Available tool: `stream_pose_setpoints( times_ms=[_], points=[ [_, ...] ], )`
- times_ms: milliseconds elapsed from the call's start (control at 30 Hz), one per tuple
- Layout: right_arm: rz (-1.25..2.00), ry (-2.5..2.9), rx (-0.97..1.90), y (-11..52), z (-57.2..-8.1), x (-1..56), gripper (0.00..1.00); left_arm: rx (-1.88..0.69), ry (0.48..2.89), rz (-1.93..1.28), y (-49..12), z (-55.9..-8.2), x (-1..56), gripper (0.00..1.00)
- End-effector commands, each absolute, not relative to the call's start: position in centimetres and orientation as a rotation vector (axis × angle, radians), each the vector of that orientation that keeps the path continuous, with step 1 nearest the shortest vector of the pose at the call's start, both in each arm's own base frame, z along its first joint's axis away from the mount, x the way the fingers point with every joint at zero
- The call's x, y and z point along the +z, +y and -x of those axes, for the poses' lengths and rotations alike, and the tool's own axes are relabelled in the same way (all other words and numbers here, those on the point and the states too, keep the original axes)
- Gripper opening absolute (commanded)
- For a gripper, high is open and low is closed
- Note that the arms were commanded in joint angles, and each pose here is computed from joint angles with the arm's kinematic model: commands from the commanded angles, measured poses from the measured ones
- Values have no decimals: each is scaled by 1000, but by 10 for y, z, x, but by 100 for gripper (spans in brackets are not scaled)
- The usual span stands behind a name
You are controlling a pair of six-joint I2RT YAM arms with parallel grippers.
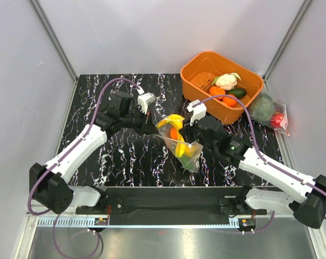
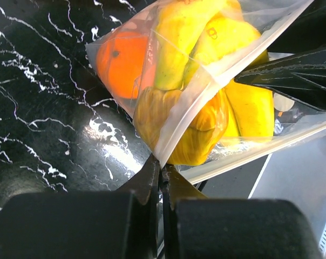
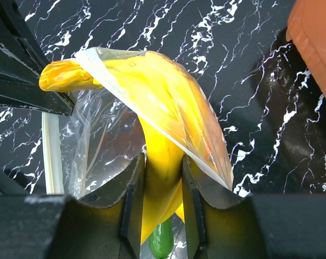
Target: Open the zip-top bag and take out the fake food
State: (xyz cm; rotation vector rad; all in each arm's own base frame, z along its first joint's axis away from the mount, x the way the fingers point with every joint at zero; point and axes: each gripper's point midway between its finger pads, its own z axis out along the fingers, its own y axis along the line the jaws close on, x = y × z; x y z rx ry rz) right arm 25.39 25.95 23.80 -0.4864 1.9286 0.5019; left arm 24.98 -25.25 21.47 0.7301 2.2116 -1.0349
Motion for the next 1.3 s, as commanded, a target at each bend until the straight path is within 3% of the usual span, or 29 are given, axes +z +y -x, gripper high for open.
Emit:
stream_pose_setpoints(
  times_ms=[0,167,233,333,433,600,800,1000,1267],
  points=[
    [518,1523,914,301,-218,368,0,-913,2133,-733,-247,-278,209,0],
    [593,1517,961,322,-218,364,0,-976,2049,-731,-254,-274,233,2],
    [597,1556,956,328,-222,354,0,-988,2027,-725,-255,-273,240,12],
    [574,1576,940,328,-227,349,0,-986,1999,-715,-253,-271,249,40],
    [554,1593,918,326,-231,346,0,-968,1993,-688,-250,-271,250,47],
    [488,1625,893,322,-239,338,0,-1048,2022,-639,-255,-264,243,50],
    [489,1688,845,322,-244,316,0,-981,1931,-556,-240,-261,272,67],
    [538,1732,816,320,-241,302,0,-999,1858,-638,-239,-249,309,72],
    [567,1757,846,323,-235,286,0,-971,1894,-652,-242,-263,300,77]
  ],
)
